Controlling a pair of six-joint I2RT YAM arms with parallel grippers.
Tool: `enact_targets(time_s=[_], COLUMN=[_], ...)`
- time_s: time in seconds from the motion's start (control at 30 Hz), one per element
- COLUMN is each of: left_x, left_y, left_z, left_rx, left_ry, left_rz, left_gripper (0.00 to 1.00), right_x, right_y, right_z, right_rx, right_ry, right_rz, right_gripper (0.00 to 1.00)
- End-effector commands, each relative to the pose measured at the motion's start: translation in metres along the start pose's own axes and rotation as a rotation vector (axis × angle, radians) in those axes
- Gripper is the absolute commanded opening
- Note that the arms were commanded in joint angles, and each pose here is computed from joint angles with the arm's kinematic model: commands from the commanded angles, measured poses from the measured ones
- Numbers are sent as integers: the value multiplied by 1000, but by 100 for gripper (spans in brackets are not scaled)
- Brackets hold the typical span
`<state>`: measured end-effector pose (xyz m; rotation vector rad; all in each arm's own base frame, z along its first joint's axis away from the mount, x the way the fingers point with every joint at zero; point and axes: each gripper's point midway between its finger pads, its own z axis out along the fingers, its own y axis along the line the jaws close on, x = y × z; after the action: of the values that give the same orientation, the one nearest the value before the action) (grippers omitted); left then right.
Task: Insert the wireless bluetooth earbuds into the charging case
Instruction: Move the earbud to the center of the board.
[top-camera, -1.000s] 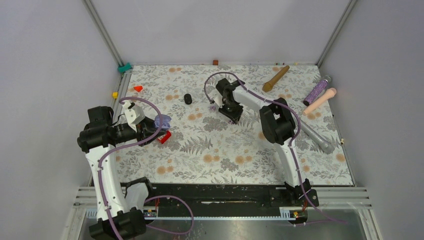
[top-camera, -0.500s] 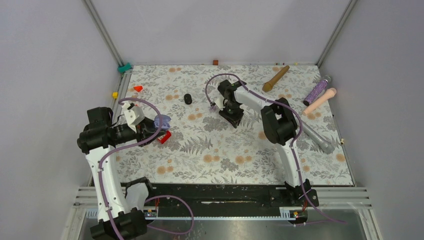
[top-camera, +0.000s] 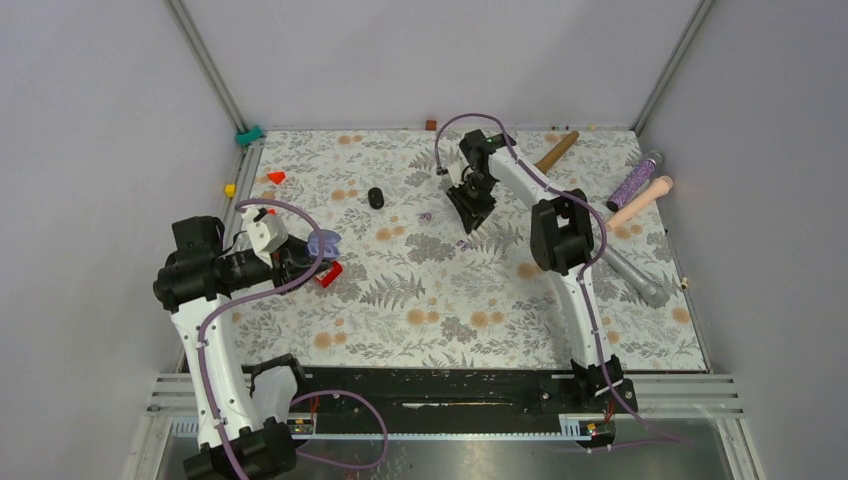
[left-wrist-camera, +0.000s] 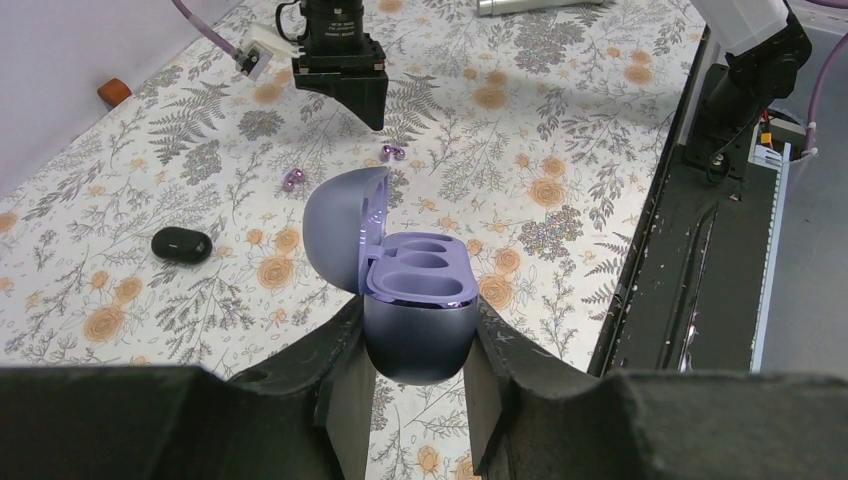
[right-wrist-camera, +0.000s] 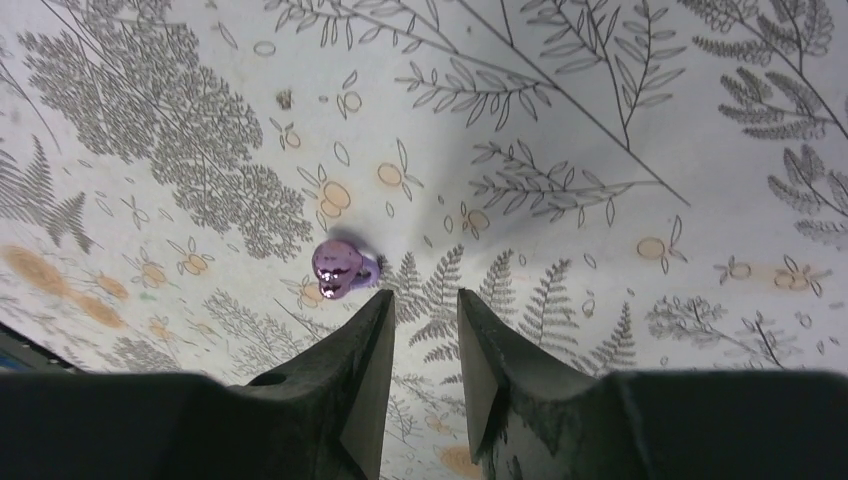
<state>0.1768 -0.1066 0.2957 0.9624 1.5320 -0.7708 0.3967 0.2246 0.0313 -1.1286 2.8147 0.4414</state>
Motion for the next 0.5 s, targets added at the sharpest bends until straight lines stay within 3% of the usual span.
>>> enact_targets(time_s=[0.0,0.3,0.33,0.37,0.47], left_x=[-10,-10,18,-6,-10], left_y=[-2,-2,13,0,-2], left_z=[0,0,-8,0,0], left_rx=[12,9,-71,0,9], left_ry=[-50,-52,107,-33,-55], left_rz=[39,41,39,40,42], left_gripper=[0,0,0,0,0], right_x=[5,10,11,11,10], right_y=[20,21,20,21,22], right_z=[6,6,6,6,7], right_rx=[-132,-121,-121,-121,-125], right_ry=[58,77,76,75,69], right_rz=[96,133,135,134,141], right_gripper=[37,34,34,34,34])
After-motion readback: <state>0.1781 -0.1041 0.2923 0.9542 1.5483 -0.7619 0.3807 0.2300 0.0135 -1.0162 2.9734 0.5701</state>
